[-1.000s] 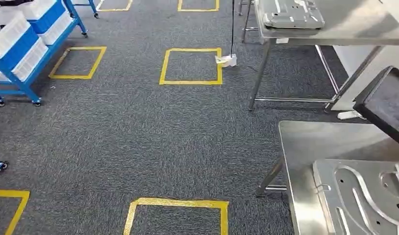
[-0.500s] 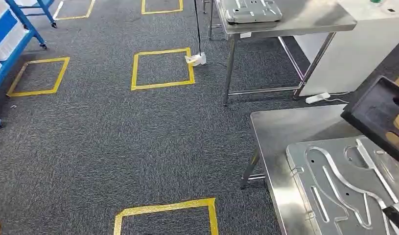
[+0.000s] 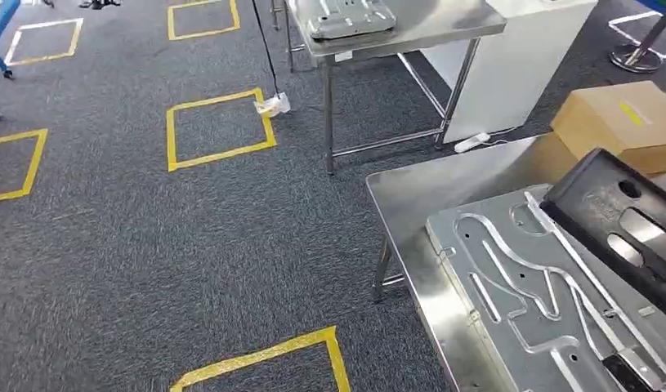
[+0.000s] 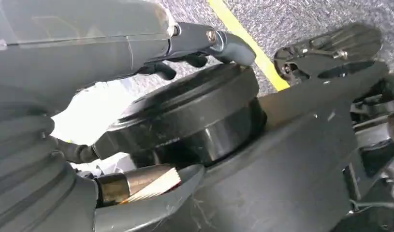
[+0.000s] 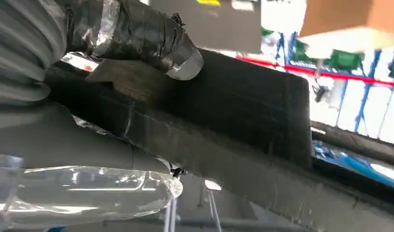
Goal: Take the parts from the cabinet and place them on the table.
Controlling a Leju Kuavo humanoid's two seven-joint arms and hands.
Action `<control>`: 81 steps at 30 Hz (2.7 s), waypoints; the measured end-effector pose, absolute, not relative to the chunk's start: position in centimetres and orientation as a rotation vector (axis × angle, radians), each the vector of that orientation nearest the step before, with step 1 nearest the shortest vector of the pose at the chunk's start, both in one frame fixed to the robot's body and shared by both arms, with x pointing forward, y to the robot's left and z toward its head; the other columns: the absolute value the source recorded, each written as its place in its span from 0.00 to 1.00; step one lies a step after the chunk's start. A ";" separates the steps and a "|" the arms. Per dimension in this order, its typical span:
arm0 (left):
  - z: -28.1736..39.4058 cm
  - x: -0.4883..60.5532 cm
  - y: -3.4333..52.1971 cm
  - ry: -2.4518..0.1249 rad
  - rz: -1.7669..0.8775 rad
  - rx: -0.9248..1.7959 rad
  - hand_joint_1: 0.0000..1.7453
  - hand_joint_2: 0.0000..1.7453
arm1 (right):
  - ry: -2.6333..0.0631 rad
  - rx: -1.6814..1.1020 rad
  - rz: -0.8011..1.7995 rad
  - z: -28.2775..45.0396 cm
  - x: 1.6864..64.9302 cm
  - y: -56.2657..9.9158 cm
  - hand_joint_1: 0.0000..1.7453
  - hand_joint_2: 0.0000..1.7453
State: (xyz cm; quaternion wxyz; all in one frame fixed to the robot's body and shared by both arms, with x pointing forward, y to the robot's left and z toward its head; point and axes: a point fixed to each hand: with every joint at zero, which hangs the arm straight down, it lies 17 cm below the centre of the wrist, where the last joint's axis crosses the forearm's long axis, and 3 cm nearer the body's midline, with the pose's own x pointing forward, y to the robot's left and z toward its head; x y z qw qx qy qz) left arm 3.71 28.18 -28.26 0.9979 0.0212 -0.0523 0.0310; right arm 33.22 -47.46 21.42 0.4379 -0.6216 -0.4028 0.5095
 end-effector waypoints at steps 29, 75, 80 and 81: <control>-28.1 4.8 29.5 -0.102 -0.031 0.025 0.00 1.00 | -0.840 -0.898 1.370 -2.0 41.4 -41.5 0.00 0.00; -28.0 5.8 29.7 -0.186 0.040 0.041 0.00 0.00 | -1.738 -1.239 1.285 34.0 51.3 -31.2 0.00 0.00; -27.9 5.9 29.8 -0.190 0.040 0.039 0.00 0.00 | -1.749 -1.278 1.298 34.7 51.2 -31.2 0.00 0.00; -27.9 5.9 29.8 -0.189 0.039 0.039 0.00 0.00 | -1.749 -1.286 1.300 34.8 51.1 -31.3 0.00 0.00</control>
